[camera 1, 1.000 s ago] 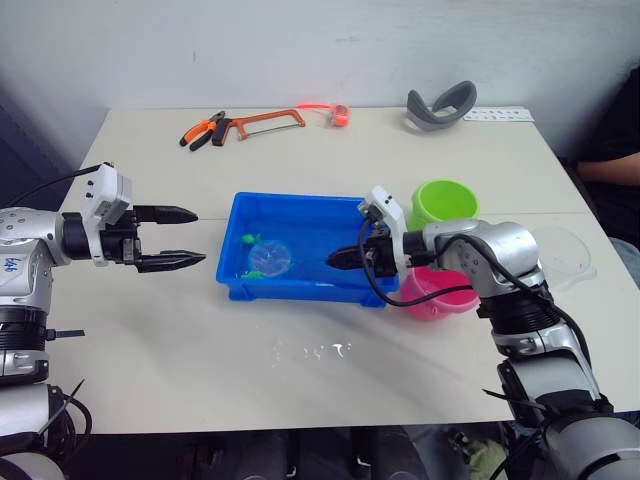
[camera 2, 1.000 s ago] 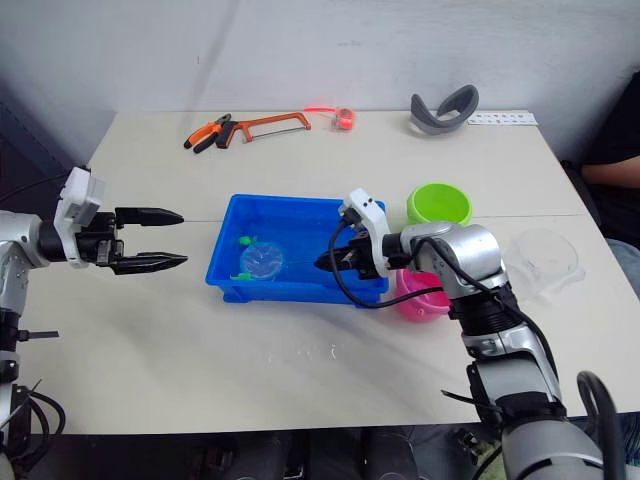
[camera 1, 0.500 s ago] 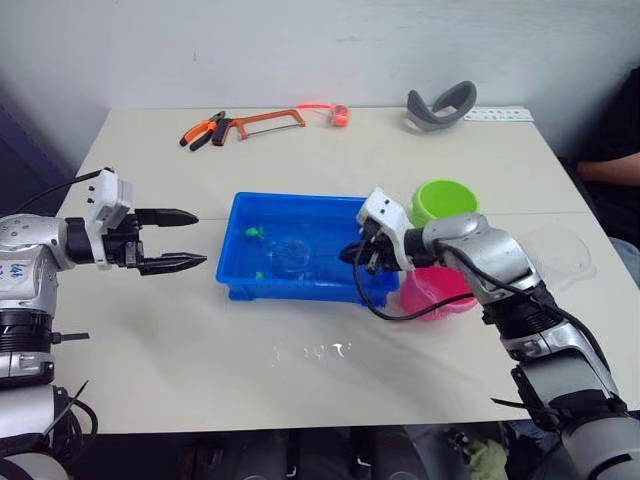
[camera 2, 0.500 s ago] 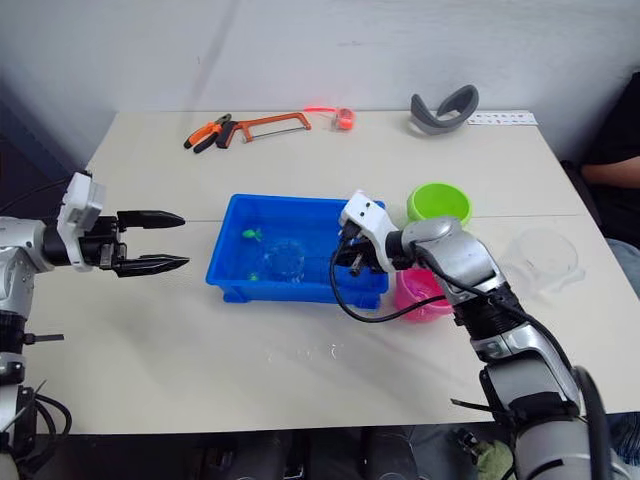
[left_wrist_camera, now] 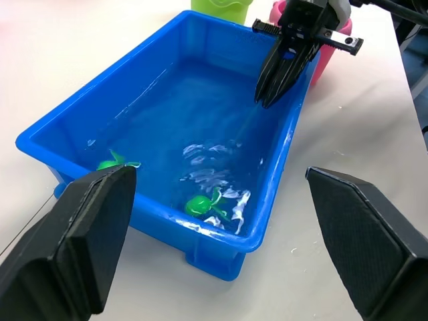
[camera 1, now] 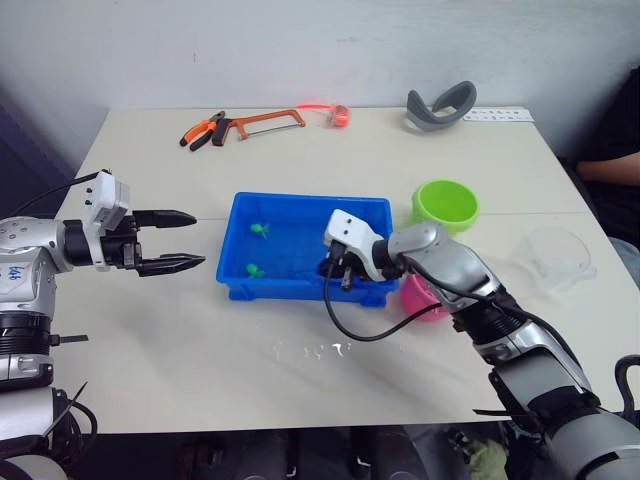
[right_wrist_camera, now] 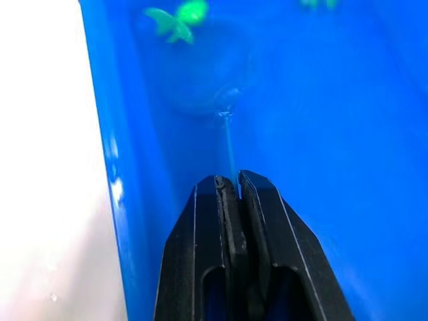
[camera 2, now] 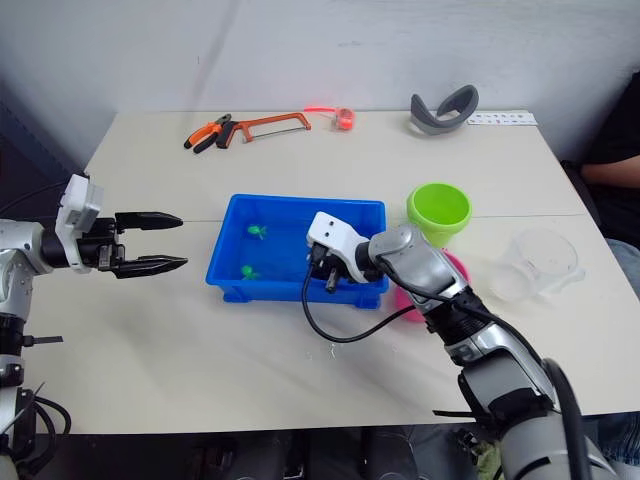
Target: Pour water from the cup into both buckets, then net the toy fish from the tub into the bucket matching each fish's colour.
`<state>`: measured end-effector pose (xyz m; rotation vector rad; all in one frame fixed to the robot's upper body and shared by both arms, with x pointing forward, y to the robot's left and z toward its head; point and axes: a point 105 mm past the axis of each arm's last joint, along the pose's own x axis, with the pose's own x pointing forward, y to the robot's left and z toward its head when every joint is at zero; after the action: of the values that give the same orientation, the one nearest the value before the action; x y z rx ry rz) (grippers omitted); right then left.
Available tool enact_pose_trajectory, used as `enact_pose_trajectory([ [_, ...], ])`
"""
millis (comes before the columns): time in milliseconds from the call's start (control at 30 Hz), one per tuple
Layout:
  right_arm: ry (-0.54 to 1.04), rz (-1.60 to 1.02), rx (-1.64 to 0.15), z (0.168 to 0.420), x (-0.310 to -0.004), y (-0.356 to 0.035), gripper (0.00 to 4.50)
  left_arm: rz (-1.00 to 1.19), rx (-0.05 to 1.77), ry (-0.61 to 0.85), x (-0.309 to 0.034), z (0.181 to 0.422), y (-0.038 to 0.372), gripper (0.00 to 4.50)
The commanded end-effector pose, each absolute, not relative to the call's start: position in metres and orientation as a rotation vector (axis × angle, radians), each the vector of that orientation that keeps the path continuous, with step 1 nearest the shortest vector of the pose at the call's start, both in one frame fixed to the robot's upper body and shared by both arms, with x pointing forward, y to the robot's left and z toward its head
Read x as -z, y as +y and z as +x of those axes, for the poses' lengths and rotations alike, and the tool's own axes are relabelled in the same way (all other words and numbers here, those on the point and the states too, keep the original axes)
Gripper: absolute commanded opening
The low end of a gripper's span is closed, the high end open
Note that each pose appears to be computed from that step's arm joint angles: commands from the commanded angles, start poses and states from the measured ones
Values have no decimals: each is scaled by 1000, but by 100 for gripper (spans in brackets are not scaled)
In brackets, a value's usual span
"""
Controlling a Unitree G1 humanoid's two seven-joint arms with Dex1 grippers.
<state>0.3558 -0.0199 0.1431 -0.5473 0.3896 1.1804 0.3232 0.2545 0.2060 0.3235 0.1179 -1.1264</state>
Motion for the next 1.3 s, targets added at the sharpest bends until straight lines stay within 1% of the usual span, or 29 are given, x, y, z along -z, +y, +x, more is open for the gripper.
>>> enact_pose_trajectory([
  [33,373,-495,-1198,354,-153,-9,0,351,1118,82,-216,321,256,442],
  [200,378,-350,-1179,356,-159,-4,0,344,1115,83,-215,320,256,442],
  [400,318,-248,-1182,359,-174,-5,0,338,1114,82,-214,319,255,442],
  [600,332,-115,-1223,352,-188,-13,0,335,1108,78,-214,321,255,442],
  [767,364,-94,-1221,347,-192,-31,0,331,1119,61,-217,319,255,442],
  [900,366,-79,-1212,341,-205,-52,0,311,1154,19,-223,316,248,442],
  [1000,371,-76,-1202,332,-213,-72,0,289,1181,0,-223,315,238,442],
  [1133,376,-81,-1176,323,-220,-89,0,260,1197,-26,-222,314,226,442],
  [1300,351,-26,-1088,317,-229,-110,0,167,1196,-88,-219,315,203,442],
])
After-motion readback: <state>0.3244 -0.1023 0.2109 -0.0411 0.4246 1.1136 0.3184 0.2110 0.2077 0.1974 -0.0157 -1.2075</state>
